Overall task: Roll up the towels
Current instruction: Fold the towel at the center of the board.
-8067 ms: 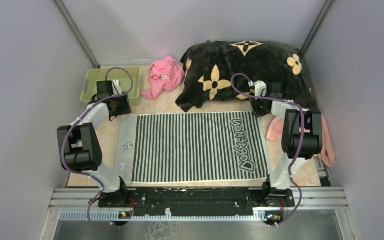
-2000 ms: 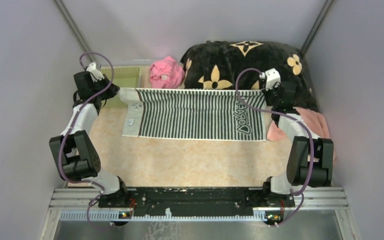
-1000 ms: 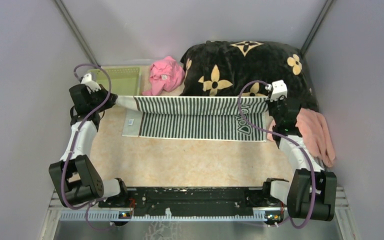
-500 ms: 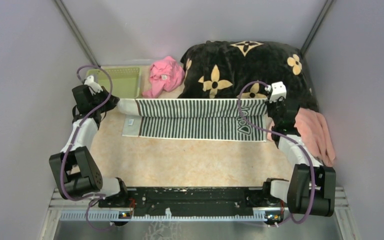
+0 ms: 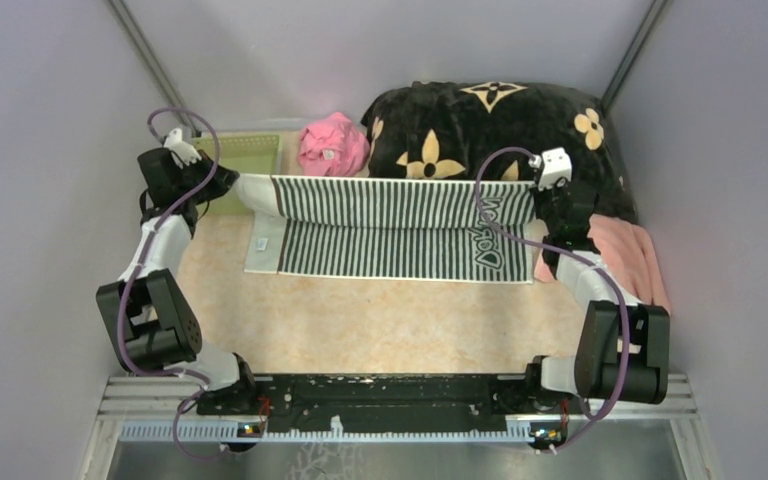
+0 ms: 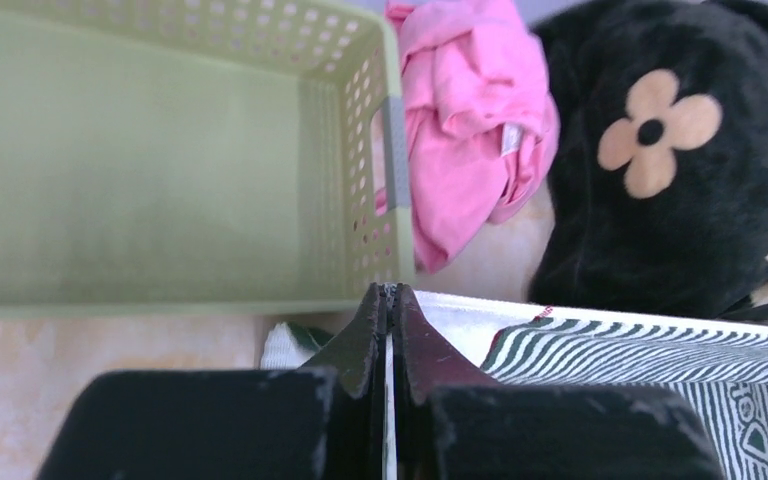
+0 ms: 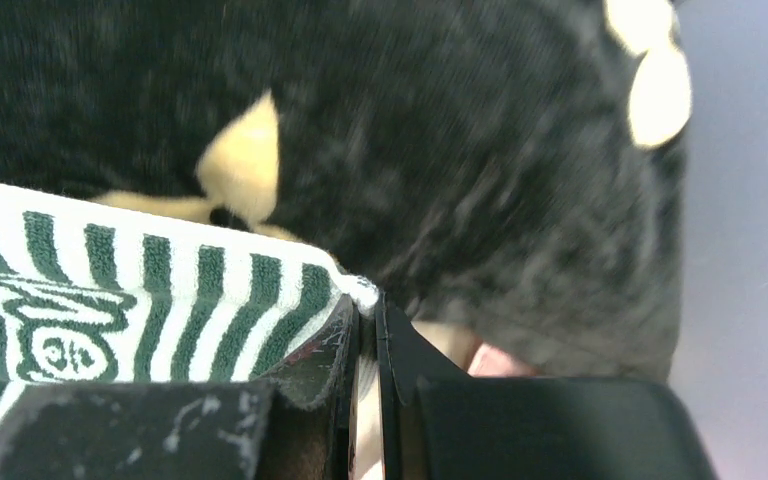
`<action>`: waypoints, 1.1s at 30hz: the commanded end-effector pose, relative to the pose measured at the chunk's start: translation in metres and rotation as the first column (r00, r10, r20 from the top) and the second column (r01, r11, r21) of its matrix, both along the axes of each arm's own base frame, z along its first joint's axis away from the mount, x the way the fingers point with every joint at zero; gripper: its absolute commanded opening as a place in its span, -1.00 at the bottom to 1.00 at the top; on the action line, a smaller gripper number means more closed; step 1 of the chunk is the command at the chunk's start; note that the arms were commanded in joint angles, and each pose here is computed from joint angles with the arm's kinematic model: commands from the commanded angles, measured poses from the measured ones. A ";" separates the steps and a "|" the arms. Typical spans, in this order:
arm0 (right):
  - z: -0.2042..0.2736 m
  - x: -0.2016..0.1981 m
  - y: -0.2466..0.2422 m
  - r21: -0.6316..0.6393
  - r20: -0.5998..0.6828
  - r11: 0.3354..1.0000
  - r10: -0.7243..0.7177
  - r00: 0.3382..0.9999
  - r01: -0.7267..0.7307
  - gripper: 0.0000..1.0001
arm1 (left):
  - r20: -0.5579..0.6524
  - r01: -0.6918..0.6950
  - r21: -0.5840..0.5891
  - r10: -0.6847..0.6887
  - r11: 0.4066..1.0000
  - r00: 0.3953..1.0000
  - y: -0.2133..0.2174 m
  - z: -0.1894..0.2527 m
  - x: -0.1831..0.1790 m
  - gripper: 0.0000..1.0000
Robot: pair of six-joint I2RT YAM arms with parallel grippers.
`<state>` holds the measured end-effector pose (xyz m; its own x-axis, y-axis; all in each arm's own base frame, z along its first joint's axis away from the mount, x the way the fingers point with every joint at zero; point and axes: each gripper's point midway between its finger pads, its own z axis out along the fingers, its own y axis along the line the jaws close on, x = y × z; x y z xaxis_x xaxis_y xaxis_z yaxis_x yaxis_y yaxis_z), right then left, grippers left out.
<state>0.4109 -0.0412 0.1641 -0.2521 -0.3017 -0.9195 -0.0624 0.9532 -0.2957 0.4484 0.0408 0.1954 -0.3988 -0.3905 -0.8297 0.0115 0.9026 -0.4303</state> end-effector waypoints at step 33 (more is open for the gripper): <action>-0.011 -0.054 -0.023 0.040 0.019 0.983 -0.183 0.983 0.182 -1.00 | -0.059 -0.123 -0.024 0.122 0.992 0.991 0.012 -0.042 -0.057 -1.00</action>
